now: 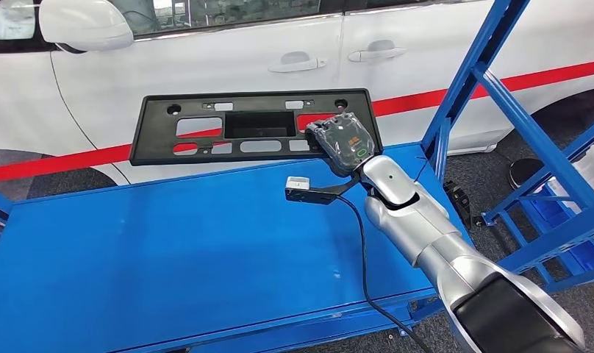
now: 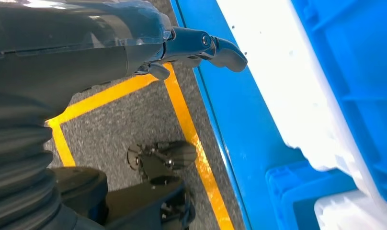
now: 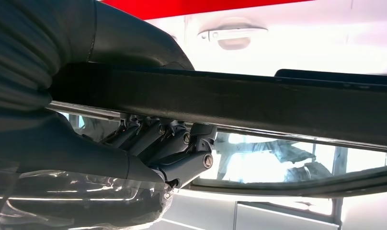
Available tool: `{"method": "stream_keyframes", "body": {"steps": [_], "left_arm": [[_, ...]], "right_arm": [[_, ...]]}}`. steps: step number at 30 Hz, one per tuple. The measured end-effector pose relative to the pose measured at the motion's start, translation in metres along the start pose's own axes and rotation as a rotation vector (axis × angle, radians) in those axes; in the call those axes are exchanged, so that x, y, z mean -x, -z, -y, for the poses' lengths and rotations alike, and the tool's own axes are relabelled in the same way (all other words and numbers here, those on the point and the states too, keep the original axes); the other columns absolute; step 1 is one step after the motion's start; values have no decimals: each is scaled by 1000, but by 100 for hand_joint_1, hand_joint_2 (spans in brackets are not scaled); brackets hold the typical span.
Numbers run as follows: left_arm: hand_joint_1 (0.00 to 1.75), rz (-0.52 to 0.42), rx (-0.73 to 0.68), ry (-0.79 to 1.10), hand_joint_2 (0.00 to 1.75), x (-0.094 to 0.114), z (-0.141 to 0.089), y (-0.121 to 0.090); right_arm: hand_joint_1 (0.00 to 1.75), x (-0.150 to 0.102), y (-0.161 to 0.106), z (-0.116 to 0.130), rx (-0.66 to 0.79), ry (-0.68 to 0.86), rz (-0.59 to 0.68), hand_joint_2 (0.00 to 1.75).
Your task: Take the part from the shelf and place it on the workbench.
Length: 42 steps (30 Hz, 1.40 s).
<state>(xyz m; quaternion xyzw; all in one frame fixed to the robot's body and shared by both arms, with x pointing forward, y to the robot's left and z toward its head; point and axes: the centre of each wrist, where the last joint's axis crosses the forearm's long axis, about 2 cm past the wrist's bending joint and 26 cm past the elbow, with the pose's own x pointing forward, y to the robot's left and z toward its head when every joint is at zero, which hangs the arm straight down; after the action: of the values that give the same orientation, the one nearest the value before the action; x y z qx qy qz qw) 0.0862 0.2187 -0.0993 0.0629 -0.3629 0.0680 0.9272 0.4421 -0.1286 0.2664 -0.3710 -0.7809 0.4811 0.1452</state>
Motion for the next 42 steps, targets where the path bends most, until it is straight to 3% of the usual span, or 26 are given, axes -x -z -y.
{"method": "stream_keyframes", "body": {"steps": [18, 42], "left_arm": [[0, 0, -40, 56, 175, -2, -1, 2], [0, -8, -50, 81, 175, -3, -3, 2]], "right_arm": [[175, 2, -9, -12, -37, 35, -3, 175], [175, -8, 10, -9, -28, 56, 28, 175]]}}
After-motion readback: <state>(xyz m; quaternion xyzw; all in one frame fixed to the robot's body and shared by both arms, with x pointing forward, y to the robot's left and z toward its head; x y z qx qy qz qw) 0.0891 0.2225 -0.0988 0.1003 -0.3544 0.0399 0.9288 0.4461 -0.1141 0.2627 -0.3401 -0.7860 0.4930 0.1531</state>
